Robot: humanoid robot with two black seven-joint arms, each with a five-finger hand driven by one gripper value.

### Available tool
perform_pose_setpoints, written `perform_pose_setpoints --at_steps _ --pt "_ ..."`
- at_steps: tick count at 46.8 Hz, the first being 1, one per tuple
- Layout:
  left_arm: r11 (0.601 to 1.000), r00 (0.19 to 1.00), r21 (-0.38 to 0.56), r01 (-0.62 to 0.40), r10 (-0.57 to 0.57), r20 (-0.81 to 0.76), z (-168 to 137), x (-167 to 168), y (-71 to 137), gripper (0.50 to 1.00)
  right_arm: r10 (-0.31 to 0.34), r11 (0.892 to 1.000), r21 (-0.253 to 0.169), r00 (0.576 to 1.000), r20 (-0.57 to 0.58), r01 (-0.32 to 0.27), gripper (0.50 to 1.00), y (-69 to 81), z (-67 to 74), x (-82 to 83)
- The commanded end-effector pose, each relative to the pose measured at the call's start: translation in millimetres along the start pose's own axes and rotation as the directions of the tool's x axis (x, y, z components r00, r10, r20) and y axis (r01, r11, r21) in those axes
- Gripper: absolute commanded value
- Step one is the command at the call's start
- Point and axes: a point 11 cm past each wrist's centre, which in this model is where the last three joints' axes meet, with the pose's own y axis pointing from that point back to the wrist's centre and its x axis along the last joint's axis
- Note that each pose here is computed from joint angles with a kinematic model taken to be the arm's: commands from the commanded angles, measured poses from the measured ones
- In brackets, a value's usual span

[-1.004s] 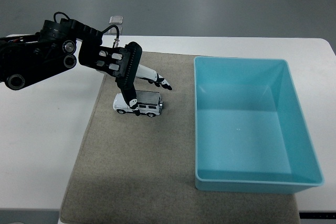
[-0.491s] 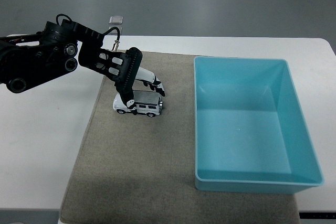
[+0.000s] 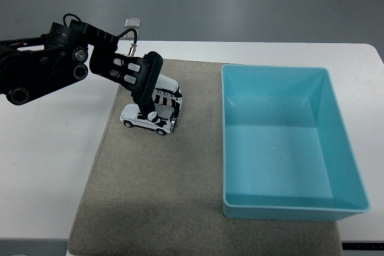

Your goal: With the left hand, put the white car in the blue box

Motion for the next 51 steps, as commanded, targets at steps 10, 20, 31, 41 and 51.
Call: perform_pose_setpoints --at_steps 10,20,31,41,51 --pt "1.000 1.000 0.000 -0.003 0.003 0.001 0.1 1.3 0.8 0.500 0.001 1.000 0.000 1.000 0.000 -0.001 0.936 0.0 0.1 0.1" --pt "1.000 0.999 -0.005 -0.030 0.030 0.011 4.6 12.7 5.6 0.500 0.000 1.000 0.000 1.000 0.000 0.000 0.936 0.0 0.1 0.0" --pt "0.997 0.997 -0.010 -0.078 0.078 0.028 10.6 33.2 16.9 0.500 0.001 1.000 0.000 1.000 0.000 -0.001 0.936 0.0 0.1 0.1" --pt "0.995 0.994 -0.015 -0.099 0.099 0.042 15.2 43.1 21.8 0.500 0.000 1.000 0.000 1.000 0.000 0.000 0.936 0.0 0.1 0.0" --pt "0.991 0.989 -0.022 -0.133 0.134 0.067 24.2 60.0 31.2 0.500 0.000 1.000 0.000 1.000 0.000 0.000 0.936 0.0 0.1 0.0"
